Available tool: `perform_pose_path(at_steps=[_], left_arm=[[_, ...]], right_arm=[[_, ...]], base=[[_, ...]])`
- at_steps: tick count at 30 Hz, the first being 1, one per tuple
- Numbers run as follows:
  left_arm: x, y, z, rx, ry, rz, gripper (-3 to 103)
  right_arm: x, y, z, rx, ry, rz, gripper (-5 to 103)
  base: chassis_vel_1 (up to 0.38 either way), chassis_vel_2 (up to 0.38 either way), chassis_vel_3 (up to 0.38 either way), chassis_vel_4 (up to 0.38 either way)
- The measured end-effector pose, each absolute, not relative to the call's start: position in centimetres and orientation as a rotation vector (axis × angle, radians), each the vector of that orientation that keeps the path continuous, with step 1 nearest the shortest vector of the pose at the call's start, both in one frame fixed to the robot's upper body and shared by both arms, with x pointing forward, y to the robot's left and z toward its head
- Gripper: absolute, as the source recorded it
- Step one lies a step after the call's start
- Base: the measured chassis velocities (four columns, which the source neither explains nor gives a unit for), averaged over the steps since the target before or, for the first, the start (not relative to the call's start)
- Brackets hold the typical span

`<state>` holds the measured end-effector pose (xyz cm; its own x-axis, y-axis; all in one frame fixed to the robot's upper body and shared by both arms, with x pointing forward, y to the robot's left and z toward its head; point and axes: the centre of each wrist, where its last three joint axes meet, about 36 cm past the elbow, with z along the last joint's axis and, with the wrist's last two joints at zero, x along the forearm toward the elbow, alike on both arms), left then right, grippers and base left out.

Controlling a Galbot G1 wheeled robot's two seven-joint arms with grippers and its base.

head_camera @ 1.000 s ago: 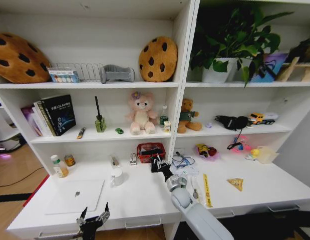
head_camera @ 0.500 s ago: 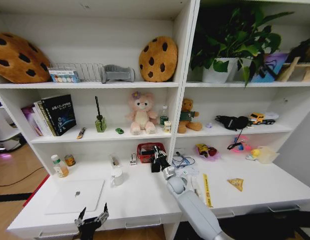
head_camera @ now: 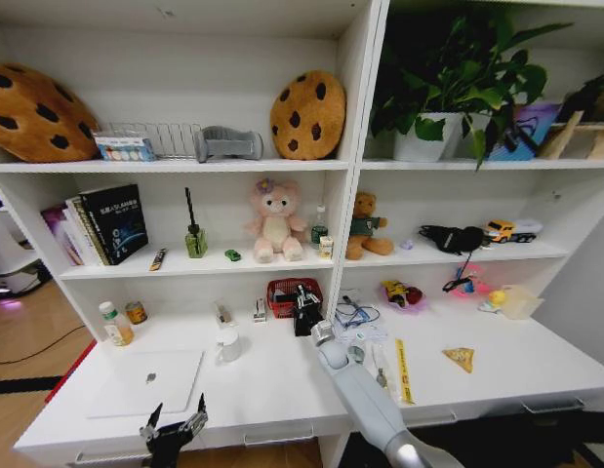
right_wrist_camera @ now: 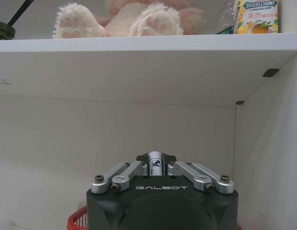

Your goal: Organize the objects on the table.

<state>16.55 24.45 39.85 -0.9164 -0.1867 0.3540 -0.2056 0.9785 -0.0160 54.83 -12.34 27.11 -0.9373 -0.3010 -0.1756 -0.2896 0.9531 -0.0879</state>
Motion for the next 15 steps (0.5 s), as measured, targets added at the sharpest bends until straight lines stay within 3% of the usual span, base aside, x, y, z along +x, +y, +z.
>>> perform_pose_path(at_steps=[15], left_arm=[[16.5, 24.8, 39.6, 0.290, -2.758, 0.092, 100]], right_arm=[[55.7, -11.7, 26.0, -0.435, 2.914, -0.104, 13]], base=[[0.000, 0.000, 0.000, 0.000]])
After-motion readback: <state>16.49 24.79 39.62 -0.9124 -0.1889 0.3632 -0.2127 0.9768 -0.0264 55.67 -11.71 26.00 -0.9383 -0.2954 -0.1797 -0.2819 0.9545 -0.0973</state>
